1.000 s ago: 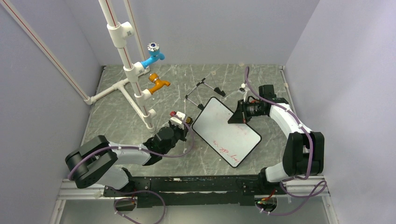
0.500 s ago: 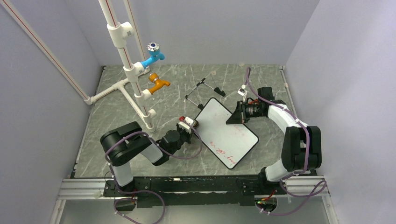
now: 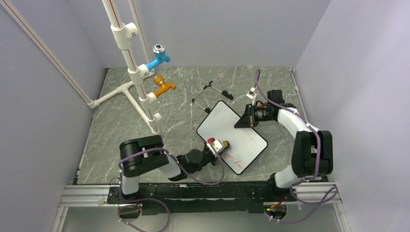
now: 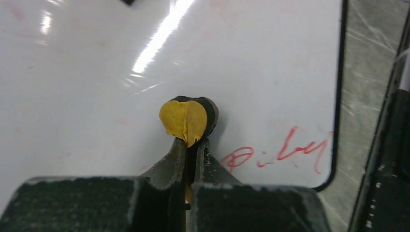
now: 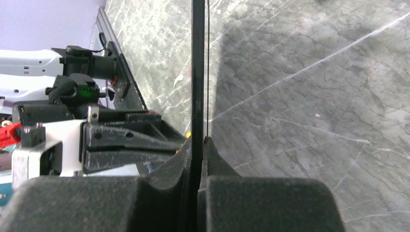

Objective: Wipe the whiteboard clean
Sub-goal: Erase the center of the board with the whiteboard.

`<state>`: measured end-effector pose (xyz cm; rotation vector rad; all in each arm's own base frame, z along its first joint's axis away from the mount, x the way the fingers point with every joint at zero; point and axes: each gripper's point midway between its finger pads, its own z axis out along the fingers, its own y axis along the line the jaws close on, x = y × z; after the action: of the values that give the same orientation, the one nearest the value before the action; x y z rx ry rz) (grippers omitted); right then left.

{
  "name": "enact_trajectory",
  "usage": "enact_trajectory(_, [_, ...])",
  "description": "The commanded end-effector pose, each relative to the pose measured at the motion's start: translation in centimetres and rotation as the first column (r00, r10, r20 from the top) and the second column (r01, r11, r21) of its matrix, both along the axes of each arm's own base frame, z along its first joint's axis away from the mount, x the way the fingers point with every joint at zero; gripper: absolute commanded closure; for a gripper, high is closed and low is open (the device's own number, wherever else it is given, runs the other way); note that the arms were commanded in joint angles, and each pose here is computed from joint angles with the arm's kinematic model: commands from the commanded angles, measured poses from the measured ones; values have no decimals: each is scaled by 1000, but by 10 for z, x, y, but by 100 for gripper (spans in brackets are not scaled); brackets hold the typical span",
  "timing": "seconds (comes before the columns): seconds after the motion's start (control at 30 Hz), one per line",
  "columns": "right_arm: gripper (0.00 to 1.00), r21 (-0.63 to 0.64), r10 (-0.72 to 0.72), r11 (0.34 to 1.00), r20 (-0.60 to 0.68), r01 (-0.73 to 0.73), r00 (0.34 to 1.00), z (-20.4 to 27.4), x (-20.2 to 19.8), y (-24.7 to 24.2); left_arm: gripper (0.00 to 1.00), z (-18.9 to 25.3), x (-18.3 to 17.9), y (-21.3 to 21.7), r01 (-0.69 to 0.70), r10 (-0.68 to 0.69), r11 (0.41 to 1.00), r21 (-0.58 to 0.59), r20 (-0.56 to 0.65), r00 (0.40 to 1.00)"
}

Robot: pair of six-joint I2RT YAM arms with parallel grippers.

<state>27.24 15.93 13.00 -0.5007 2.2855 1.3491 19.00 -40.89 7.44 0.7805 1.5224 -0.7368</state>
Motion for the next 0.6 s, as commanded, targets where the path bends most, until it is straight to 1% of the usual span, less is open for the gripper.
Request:
enact_trajectory(0.0, [100,119,56,991,37,-60,998,25,-4,11,100,9,-17,-18,58,-58,998,4,-5,998])
enact_trajectory(0.07, [100,119,54,991,39,-58,998,26,-3,10,100,4,-12,-12,11,-11,1000,25,-16,1000])
enact_trajectory(0.13, [100,118,52,991,42,-57,998,26,-3,9,100,-3,5,6,-109,110,992,69,-11,994])
enact_trajectory(0.2, [100,120,51,991,42,-55,998,26,-3,9,100,-10,29,36,-273,275,955,113,-1,961])
enact_trajectory(0.27, [100,121,51,991,41,-56,998,26,-3,9,100,-18,50,62,-383,390,910,159,-18,921])
enact_trajectory(0.33, [100,121,52,991,40,-56,998,26,-3,9,100,-25,65,84,-446,459,876,187,-32,888])
enact_trajectory(0.37, [100,121,51,991,39,-55,998,26,-3,8,100,-27,70,91,-461,476,867,188,-36,879])
enact_trajectory(0.43, [100,118,50,991,40,-54,998,25,-3,8,100,-25,75,95,-463,475,868,179,-34,879])
enact_trajectory(0.5, [100,119,48,992,41,-52,998,26,-2,8,100,-18,74,86,-423,431,893,157,-20,902])
enact_trajectory(0.57, [100,118,46,992,42,-50,998,25,-2,7,100,-11,65,72,-351,355,928,123,-15,935])
